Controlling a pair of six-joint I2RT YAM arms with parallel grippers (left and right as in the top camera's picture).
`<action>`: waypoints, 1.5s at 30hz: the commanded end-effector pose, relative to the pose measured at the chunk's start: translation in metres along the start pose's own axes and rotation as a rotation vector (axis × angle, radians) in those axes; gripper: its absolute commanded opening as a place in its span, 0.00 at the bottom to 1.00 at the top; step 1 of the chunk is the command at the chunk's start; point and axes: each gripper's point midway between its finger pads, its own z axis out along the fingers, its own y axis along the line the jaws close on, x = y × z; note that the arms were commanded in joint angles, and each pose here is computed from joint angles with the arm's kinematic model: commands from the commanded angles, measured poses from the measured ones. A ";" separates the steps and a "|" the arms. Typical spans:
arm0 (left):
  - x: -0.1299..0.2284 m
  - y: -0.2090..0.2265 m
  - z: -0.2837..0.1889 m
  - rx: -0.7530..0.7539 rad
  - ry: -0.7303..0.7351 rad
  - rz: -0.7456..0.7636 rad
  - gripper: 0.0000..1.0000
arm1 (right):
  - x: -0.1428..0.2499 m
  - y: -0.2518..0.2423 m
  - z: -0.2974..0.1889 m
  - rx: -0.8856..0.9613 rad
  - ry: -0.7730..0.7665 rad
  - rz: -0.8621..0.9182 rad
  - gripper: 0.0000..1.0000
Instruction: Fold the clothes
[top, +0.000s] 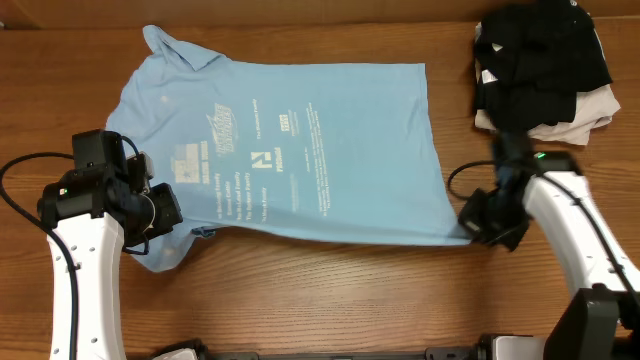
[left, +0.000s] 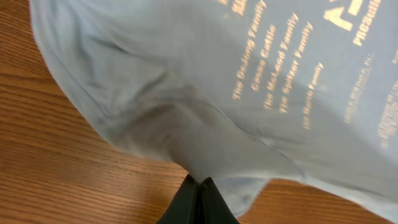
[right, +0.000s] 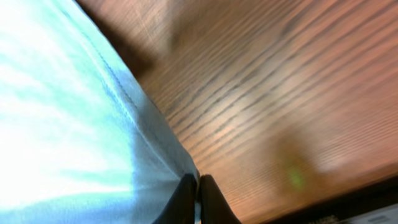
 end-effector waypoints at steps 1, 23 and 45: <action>-0.004 0.001 -0.006 -0.013 -0.022 0.025 0.04 | -0.009 -0.001 -0.025 -0.044 -0.034 -0.066 0.04; -0.040 0.041 0.039 -0.224 -0.024 -0.131 0.04 | -0.089 0.070 -0.058 -0.317 -0.387 -0.179 0.04; -0.120 0.030 0.038 -0.165 -0.324 -0.080 0.04 | -0.131 0.133 0.014 -0.327 -0.389 -0.262 0.04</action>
